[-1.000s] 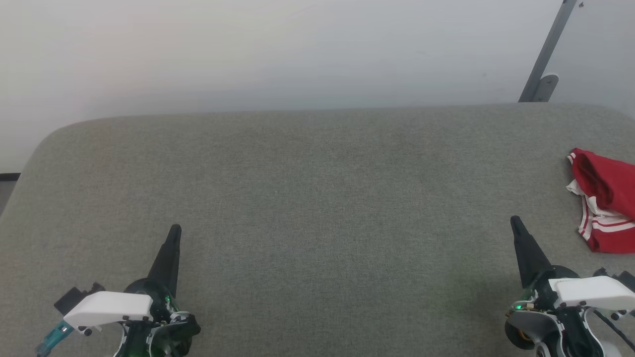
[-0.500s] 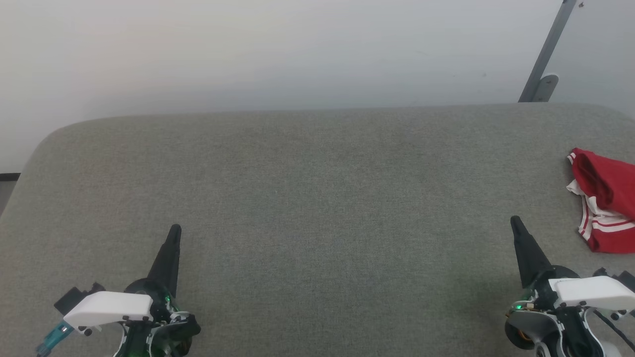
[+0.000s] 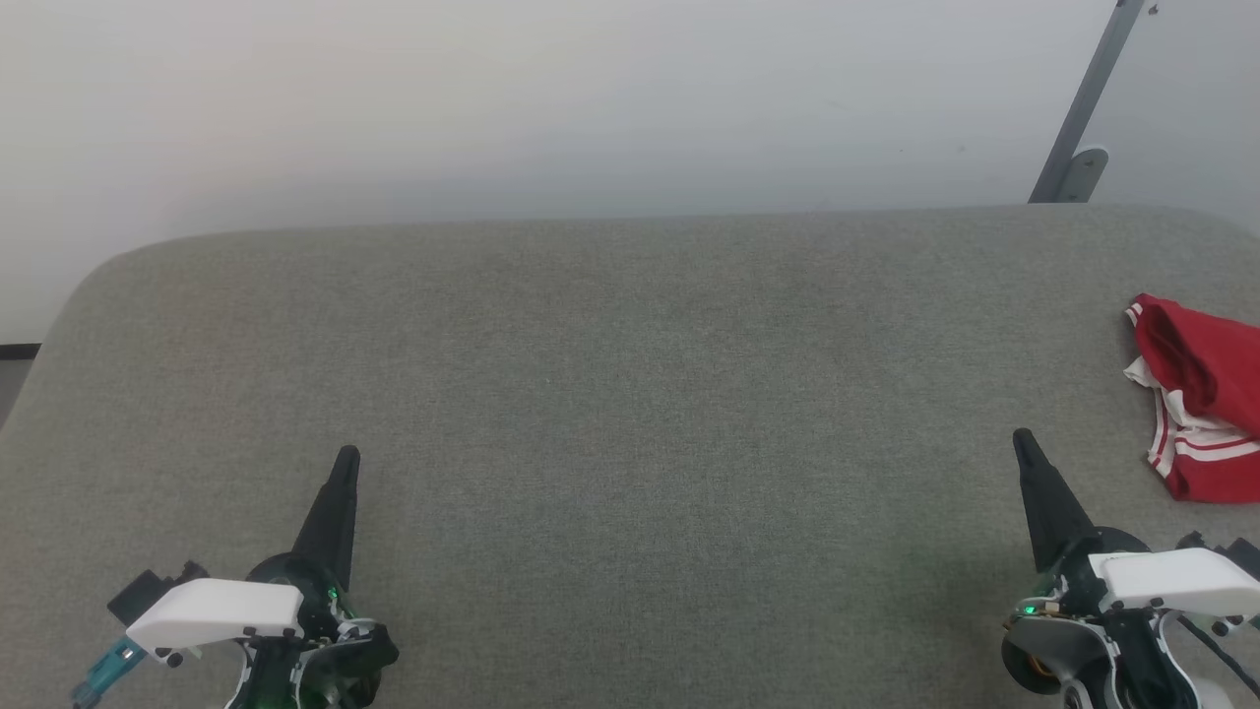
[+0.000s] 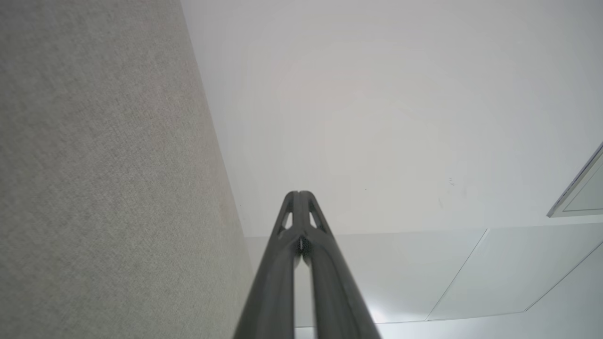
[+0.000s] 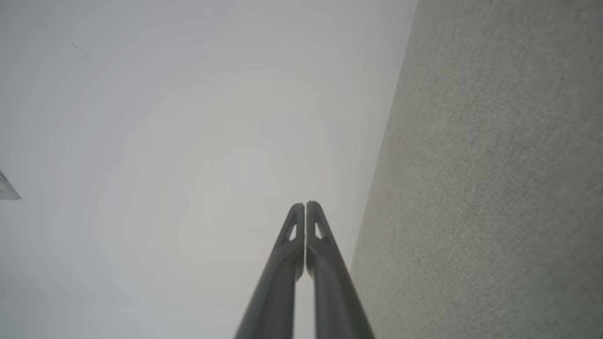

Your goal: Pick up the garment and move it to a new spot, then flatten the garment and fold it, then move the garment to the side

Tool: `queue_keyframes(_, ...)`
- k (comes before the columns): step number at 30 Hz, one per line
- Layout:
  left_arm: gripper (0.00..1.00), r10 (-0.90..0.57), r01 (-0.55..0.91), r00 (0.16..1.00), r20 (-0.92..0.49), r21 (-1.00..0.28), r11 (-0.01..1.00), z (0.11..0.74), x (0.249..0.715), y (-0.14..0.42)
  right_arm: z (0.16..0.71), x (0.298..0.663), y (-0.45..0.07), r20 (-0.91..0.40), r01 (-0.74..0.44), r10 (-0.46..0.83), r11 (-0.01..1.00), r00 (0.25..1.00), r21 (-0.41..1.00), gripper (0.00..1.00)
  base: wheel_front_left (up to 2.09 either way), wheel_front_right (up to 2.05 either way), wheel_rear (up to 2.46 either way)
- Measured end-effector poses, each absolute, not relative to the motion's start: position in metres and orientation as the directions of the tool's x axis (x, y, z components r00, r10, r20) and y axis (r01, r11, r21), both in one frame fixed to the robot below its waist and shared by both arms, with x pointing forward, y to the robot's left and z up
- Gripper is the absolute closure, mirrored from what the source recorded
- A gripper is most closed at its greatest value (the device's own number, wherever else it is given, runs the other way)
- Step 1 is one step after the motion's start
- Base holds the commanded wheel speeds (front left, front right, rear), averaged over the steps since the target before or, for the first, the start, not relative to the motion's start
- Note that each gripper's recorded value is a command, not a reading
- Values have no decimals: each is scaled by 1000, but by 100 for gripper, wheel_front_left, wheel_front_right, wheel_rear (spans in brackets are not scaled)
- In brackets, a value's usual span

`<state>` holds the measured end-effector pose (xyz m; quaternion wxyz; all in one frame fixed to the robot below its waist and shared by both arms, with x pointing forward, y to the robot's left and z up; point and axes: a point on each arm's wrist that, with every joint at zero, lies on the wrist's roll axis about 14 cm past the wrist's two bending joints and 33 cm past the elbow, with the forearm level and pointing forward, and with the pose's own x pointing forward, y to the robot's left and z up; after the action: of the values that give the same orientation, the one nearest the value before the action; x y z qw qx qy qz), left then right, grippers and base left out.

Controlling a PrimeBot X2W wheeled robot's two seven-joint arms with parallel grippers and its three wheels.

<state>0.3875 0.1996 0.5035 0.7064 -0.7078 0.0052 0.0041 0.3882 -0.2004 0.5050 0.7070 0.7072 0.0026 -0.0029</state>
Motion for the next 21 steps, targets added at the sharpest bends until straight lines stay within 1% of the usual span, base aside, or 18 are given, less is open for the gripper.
queue_keyframes(21, 100, -2, -13, 1000, -13, -1000, -2, 504, 387, 200, 505, 388, -200, -8, 8, 0, -1, 1000, 1000, 100, 0, 0, 0)
